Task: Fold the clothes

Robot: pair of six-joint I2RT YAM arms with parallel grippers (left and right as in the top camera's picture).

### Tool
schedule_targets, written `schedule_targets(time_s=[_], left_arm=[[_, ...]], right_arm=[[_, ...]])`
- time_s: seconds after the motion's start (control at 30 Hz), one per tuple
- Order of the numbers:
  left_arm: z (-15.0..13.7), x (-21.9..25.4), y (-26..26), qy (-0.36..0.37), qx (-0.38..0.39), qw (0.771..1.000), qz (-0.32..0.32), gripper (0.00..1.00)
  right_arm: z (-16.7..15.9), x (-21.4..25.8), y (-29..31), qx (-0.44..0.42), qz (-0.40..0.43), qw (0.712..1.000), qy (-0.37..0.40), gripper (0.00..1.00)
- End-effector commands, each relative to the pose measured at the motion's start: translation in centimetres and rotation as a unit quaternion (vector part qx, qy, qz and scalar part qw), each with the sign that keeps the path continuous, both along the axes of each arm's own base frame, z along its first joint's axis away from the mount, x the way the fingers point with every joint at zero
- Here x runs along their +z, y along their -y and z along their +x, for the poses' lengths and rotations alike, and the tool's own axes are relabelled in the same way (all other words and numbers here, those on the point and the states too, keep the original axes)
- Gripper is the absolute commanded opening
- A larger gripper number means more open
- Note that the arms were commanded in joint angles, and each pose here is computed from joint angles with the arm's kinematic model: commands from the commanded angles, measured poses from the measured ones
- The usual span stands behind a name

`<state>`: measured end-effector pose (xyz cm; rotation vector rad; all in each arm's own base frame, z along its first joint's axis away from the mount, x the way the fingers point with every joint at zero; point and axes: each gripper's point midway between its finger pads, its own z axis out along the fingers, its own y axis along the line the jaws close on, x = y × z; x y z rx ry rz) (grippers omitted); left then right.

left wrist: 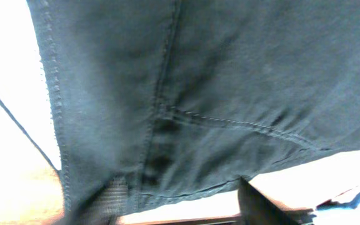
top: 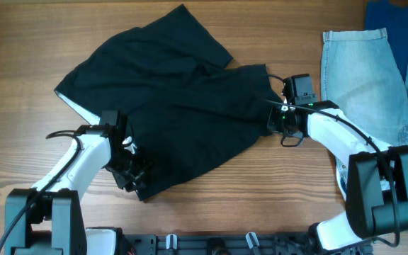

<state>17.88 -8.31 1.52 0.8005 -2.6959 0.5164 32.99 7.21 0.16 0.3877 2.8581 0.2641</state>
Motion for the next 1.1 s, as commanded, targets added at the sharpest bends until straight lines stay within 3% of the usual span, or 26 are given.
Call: schedule_targets(time_s=[0.0,0.07,0.23,0.37,0.5,0.6,0.7,0.77,0.83,0.93,0.97,1.0,1.07], left_arm=[[-1.0,-0.3,-0.4,-0.021,-0.003,1.000,0.016,0.38],[-1.7,-0.2,-0.5,-0.035,-0.006,0.999,0.016,0.21],[-1.9,-0.2,-0.7,-0.037,-0.008,0.999,0.023,0.11],[-2.0,-0.2,-0.7,-0.040,-0.008,0.999,0.024,0.09],[-2.0,-0.3,-1.1,-0.040,-0.010,0.999,0.034,0.08],[-2.0,-0.5,-1.7,-0.039,-0.012,0.998,0.051,0.08],[-1.8,-0.6,-2.1,-0.037,-0.001,0.998,0.052,0.04],[-1.3,-0.6,-2.6,-0.032,0.014,0.998,0.052,0.04],[-0.8,-0.7,-3.0,-0.024,0.029,0.998,0.051,0.04],[0.2,-0.9,-3.6,-0.009,0.048,0.997,0.051,0.04],[0.5,-0.9,-3.7,-0.003,0.052,0.997,0.051,0.04],[1.0,-1.0,-3.7,0.008,0.052,0.997,0.051,0.04],[1.3,-1.0,-3.8,0.014,0.052,0.997,0.051,0.04]], right_arm=[[-1.9,-0.7,1.3,-0.037,-0.025,0.998,-0.051,0.04],[-5.3,-1.1,2.2,-0.084,-0.039,0.988,-0.121,0.04],[-11.5,-0.5,2.7,-0.093,-0.054,0.963,-0.248,0.10],[-13.0,0.2,2.3,-0.093,-0.042,0.955,-0.277,0.15],[-12.5,2.2,1.4,-0.091,-0.011,0.965,-0.245,0.18],[-11.3,4.6,1.5,-0.090,-0.002,0.980,-0.179,0.24],[-8.3,7.8,1.8,-0.082,0.004,0.995,-0.062,0.33],[-3.9,11.2,0.4,-0.004,0.029,0.997,0.076,0.50],[-1.1,14.1,-2.0,0.074,0.069,0.981,0.164,0.50],[0.9,15.0,-3.7,0.105,0.101,0.970,0.193,0.54],[1.9,14.7,-4.1,0.115,0.105,0.969,0.190,0.58],[3.8,13.9,-4.4,0.126,0.099,0.970,0.183,0.70],[6.3,13.1,-4.8,0.133,0.095,0.969,0.183,0.75]])
